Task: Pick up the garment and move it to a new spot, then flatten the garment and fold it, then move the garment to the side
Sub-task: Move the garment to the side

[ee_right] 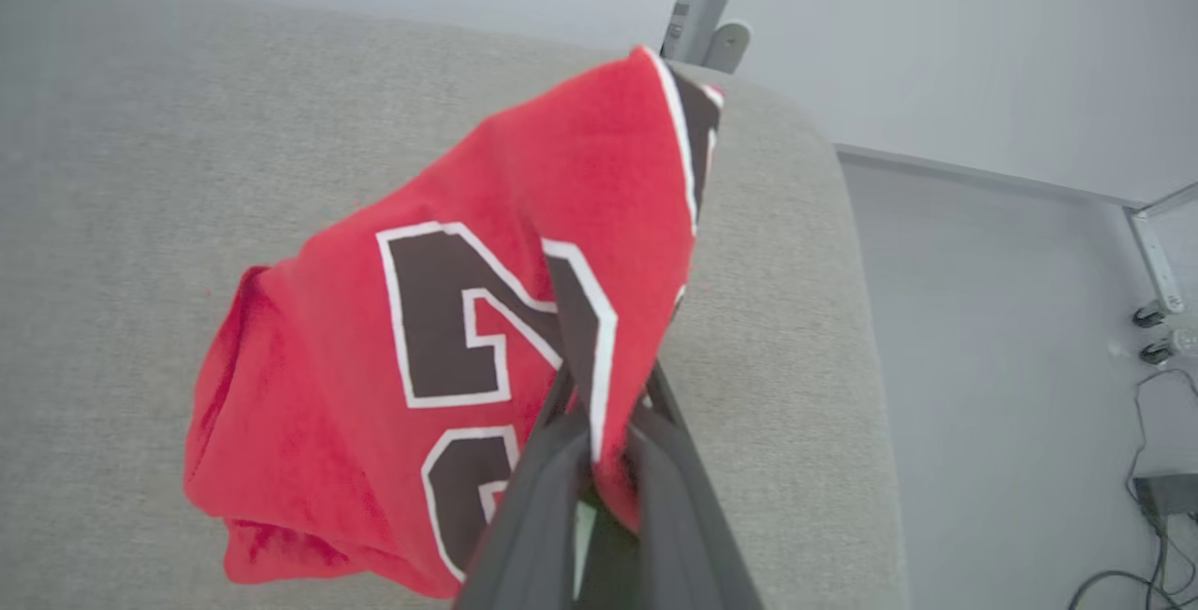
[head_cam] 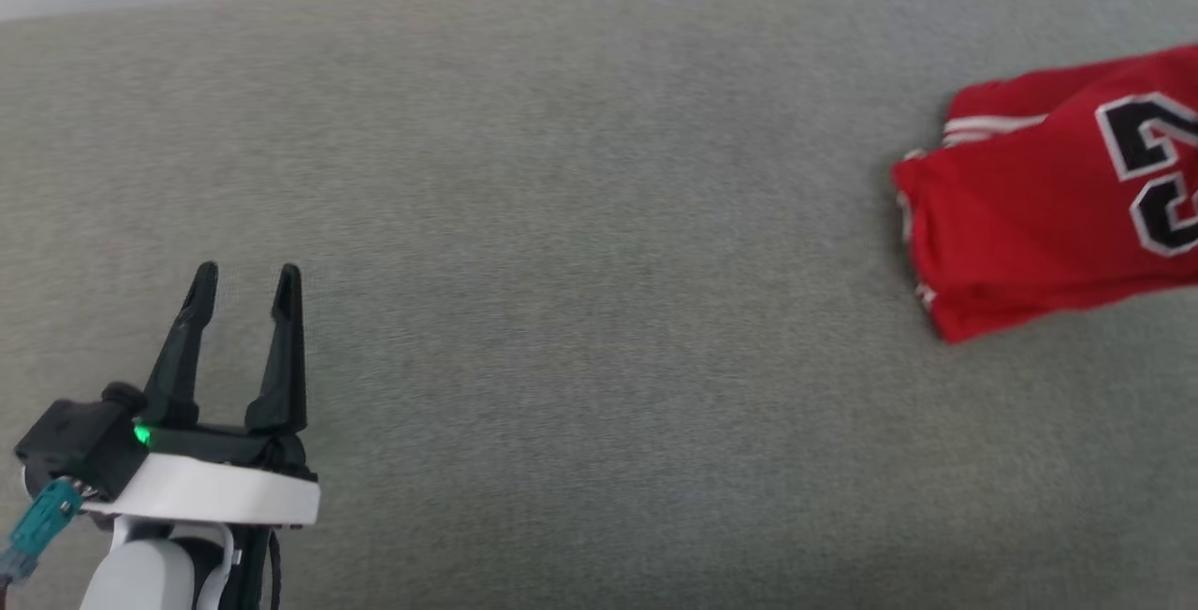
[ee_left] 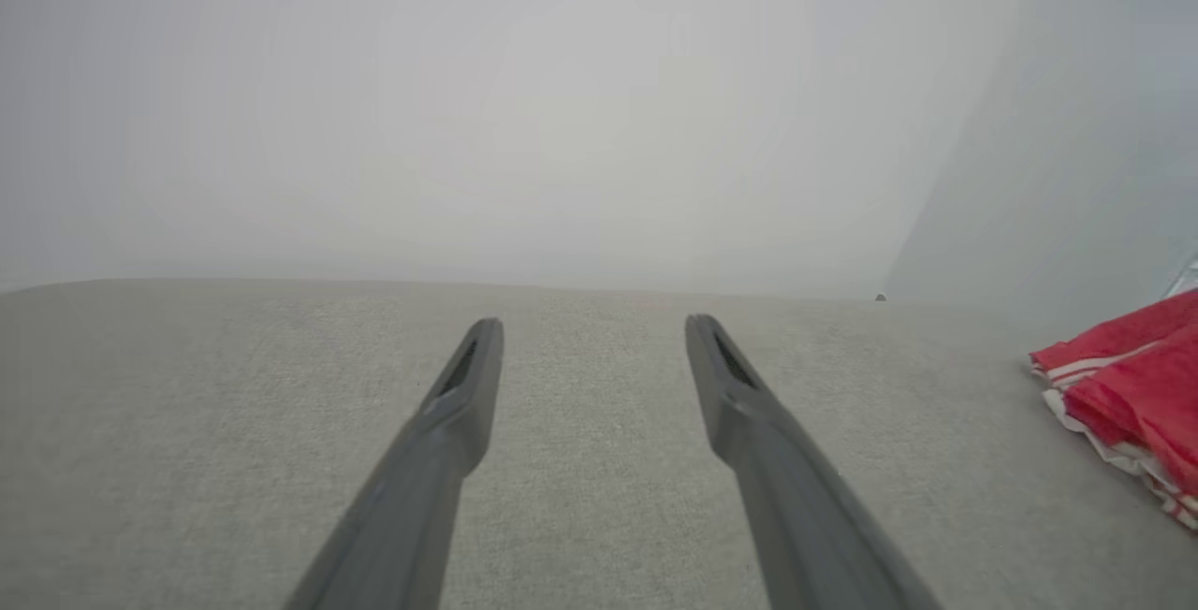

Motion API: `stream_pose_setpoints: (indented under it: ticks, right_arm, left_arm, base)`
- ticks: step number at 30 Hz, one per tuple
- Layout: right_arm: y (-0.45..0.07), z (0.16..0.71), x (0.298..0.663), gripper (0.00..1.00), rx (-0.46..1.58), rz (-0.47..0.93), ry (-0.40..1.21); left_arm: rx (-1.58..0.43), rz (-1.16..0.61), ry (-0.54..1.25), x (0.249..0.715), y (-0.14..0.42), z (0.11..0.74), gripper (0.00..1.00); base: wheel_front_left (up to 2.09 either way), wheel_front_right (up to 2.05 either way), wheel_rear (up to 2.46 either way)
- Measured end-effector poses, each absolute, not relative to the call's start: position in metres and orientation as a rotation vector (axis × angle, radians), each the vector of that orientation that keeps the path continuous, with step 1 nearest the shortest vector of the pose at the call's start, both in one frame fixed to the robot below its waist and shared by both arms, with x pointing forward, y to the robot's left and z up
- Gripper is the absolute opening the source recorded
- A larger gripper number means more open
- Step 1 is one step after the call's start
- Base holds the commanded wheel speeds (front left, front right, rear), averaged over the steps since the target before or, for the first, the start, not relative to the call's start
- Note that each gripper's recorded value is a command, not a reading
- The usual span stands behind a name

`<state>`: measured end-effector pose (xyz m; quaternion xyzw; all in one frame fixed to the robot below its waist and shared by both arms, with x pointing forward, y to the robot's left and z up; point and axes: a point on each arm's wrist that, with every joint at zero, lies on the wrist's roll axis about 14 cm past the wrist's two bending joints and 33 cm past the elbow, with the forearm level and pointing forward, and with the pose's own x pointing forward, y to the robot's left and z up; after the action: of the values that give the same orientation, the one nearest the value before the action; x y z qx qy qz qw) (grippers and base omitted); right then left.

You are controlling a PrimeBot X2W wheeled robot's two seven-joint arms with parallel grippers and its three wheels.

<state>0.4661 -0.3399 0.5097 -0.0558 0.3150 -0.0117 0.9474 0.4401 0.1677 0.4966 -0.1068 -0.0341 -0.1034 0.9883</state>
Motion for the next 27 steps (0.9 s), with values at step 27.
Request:
stream_pose_setpoints:
  ticks: [27]
  right_arm:
    - [-0.470, 0.480, 0.467, 0.24, -0.320, -0.427, 0.661]
  left_arm:
    - [-0.262, -0.456, -0.015, 0.481, 0.085, 0.466, 1.00]
  base:
    - [0.00, 0.00, 0.00]
